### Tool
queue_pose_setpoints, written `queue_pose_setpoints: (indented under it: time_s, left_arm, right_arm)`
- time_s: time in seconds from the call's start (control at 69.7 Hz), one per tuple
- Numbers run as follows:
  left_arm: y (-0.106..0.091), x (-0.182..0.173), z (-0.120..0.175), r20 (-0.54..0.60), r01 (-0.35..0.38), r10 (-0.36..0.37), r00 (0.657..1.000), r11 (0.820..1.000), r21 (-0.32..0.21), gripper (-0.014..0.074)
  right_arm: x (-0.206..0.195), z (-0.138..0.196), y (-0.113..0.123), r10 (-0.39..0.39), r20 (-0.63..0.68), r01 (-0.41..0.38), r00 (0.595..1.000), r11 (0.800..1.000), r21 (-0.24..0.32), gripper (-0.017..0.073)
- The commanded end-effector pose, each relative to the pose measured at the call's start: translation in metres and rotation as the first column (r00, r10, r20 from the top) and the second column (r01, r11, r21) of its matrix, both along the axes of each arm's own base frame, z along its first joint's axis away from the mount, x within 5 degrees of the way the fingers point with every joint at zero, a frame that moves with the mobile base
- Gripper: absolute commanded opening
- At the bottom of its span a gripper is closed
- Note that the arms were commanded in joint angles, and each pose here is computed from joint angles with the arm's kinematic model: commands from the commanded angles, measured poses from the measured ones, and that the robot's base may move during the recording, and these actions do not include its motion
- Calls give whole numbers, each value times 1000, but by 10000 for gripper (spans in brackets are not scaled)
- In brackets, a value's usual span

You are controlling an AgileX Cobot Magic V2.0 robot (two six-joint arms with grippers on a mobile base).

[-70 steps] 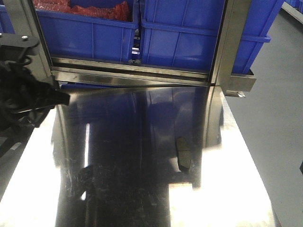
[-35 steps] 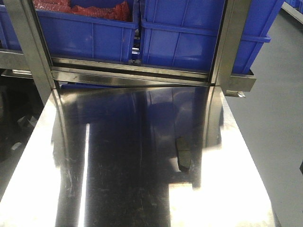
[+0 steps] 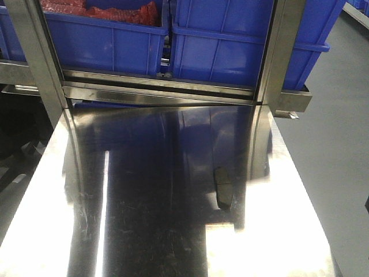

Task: Move and align brake pads A on conveyor
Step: 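Lift the brake pad off the table with the left gripper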

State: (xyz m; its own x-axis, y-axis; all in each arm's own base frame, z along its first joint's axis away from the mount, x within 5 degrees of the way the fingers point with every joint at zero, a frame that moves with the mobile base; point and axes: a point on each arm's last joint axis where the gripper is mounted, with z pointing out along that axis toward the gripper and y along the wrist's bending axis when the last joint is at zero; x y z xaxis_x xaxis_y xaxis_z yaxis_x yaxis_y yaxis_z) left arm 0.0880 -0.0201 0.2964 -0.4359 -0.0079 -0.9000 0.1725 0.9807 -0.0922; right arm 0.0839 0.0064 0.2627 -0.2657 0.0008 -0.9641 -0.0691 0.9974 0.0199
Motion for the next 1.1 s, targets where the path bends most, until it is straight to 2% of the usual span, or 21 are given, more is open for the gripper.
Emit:
queue_pose_setpoints:
  time_s: [0.0,1.09]
  left_arm:
    - [-3,1,14,102,18,-12,995,998,-60,9]
    - [-3,1,13,98,19,-13,995,997,-69,9]
  right_arm:
    - [2,15,-1,-6,91,6,996,1000,-5,469]
    - [2,15,-1,-6,91,6,996,1000,-5,469]
